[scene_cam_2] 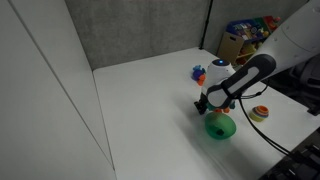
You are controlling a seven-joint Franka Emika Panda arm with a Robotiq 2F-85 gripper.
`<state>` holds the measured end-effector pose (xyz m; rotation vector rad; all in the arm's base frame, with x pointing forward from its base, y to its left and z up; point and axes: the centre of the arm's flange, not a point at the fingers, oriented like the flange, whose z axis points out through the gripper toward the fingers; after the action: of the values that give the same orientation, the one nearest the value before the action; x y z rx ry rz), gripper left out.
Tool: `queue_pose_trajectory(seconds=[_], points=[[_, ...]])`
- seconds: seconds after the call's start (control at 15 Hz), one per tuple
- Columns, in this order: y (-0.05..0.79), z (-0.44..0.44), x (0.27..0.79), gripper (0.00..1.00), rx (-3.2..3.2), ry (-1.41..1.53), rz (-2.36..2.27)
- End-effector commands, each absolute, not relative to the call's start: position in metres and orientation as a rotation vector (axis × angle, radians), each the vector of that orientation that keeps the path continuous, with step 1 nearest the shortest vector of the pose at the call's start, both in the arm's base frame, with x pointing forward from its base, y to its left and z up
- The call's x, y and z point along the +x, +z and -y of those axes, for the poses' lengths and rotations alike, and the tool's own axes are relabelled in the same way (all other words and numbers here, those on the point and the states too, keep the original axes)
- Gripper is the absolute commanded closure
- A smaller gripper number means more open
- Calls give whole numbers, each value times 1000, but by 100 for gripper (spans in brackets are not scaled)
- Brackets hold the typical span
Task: Put one blue block in the bowl
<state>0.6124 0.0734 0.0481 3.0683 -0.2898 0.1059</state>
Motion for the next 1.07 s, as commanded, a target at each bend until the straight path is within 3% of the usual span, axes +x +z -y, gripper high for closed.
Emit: queue_pose_trajectory(seconds=[0.0, 0.47, 0.8, 0.87, 0.93, 1.0], points=[[91, -69, 613, 90, 3056, 105, 357], [170, -55, 582, 90, 3045, -37, 358], [220, -50, 542, 90, 3042, -300, 300], [226, -49, 535, 56, 3037, -358, 286], [236, -49, 529, 44, 3030, -436, 271], [244, -48, 524, 38, 3022, -491, 266]])
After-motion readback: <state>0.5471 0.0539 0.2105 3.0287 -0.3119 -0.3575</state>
